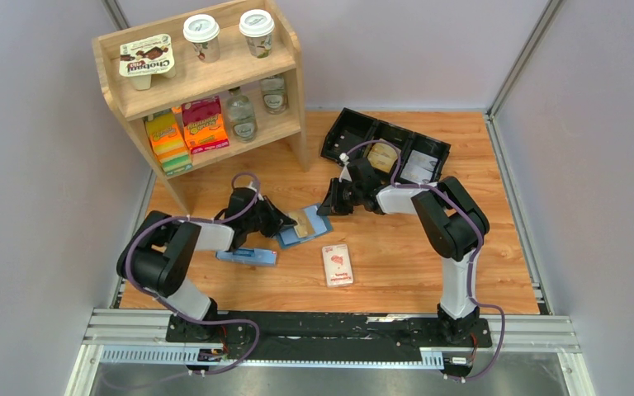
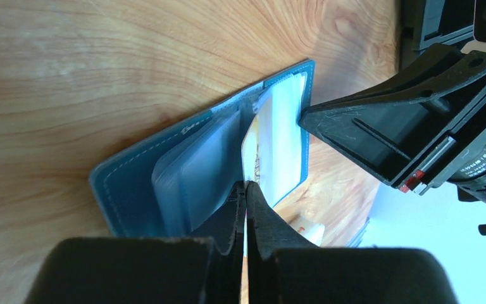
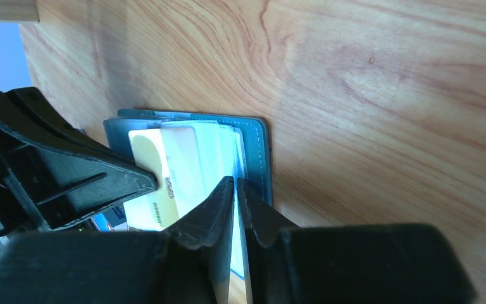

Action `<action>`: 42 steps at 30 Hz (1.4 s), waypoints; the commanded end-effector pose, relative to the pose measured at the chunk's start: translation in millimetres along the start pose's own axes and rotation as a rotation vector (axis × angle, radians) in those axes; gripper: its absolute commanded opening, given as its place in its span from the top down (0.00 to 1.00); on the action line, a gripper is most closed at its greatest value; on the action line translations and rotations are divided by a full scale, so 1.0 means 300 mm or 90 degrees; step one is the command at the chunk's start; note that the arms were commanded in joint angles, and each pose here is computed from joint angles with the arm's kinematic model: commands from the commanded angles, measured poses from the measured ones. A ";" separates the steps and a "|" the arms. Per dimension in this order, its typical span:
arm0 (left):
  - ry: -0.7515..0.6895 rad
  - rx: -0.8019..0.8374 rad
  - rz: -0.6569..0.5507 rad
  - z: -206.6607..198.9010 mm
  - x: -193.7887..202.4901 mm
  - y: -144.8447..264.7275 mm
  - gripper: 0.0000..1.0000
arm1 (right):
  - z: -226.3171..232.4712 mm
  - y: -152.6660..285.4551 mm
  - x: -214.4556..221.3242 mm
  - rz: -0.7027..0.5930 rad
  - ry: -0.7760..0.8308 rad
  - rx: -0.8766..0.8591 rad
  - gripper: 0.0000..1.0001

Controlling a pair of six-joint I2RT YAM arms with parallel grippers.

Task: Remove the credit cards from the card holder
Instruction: Remove the credit card from the card holder, then place the credit card in the storage box.

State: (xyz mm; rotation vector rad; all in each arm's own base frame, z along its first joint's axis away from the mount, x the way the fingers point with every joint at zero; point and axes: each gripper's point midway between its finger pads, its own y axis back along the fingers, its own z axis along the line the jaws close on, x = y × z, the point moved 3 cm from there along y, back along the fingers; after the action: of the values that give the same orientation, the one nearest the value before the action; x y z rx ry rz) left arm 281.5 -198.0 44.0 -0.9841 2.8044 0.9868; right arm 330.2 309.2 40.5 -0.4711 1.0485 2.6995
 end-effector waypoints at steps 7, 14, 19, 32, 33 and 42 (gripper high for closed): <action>-0.089 -0.202 0.001 0.116 -0.031 0.167 1.00 | -0.148 -0.028 0.109 0.044 -0.004 0.114 0.84; -0.174 -0.239 -0.007 0.078 -0.069 0.252 1.00 | -0.088 0.014 0.058 0.029 0.023 0.105 0.83; -0.276 -0.200 -0.034 -0.041 -0.125 0.326 1.00 | 0.023 0.092 -0.026 -0.014 0.074 0.073 0.75; -0.625 0.104 0.043 -0.424 -0.120 0.470 1.00 | 0.403 0.439 -0.134 -0.125 0.361 -0.123 0.42; -0.652 0.115 0.046 -0.432 -0.120 0.477 1.00 | 0.436 0.468 -0.126 -0.128 0.389 -0.153 0.41; -0.804 0.225 0.157 -0.534 -0.004 0.514 1.00 | 0.644 0.601 -0.036 -0.084 0.566 -0.327 0.36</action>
State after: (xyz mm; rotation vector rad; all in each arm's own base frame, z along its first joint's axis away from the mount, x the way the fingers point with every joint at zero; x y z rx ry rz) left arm 243.0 -177.9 245.6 -0.0901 1.9668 0.8098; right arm 267.9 298.3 257.4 -1.5965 0.5901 2.5999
